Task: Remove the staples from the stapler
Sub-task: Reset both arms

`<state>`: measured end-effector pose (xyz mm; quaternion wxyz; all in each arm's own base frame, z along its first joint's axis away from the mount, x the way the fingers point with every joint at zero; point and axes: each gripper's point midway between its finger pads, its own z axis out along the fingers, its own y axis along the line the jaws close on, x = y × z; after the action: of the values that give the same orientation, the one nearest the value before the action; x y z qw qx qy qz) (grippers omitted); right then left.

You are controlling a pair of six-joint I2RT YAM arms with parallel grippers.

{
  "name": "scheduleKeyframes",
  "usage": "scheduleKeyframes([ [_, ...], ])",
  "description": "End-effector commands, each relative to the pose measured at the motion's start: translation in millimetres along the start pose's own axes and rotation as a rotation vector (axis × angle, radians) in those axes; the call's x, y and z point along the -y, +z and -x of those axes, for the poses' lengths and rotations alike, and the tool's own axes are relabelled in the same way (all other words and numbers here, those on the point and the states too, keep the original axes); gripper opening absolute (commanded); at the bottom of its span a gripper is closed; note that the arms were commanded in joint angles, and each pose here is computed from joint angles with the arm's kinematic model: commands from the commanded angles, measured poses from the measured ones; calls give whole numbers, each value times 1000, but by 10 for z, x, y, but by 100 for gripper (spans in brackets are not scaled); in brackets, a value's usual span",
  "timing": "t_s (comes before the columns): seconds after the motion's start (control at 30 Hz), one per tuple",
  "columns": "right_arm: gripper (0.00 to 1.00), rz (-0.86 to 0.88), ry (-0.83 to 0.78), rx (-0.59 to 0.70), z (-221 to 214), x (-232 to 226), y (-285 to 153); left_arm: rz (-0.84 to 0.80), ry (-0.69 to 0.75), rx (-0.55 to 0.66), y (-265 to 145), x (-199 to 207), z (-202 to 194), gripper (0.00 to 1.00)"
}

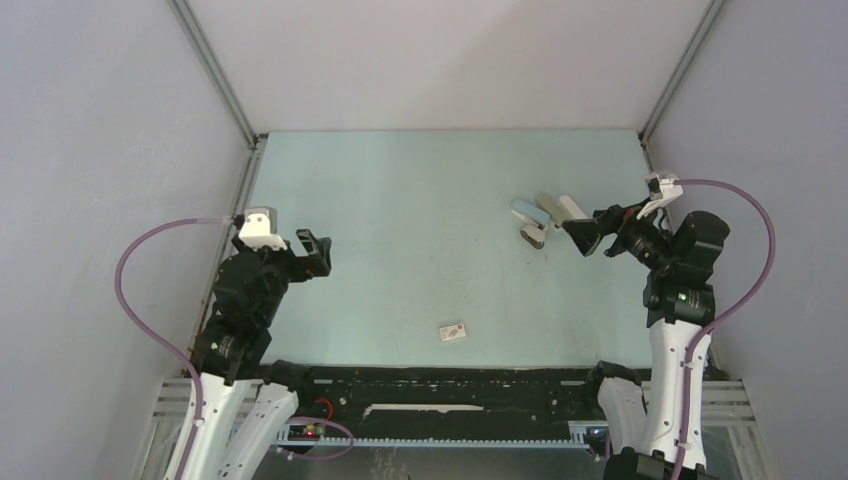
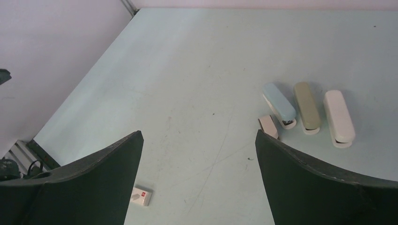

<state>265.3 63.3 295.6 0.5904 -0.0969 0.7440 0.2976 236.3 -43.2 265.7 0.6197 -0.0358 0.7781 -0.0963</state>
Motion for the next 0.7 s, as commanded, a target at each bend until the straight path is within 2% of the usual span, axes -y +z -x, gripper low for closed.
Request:
scheduleKeyframes([
  [0.0,100,-45,17,72,196,10,-6,-13,13,5,7,7,-11,100],
  [0.67,100,-32,-6,91,239,-65,-46,-6,13,9,1,-10,-7,100],
])
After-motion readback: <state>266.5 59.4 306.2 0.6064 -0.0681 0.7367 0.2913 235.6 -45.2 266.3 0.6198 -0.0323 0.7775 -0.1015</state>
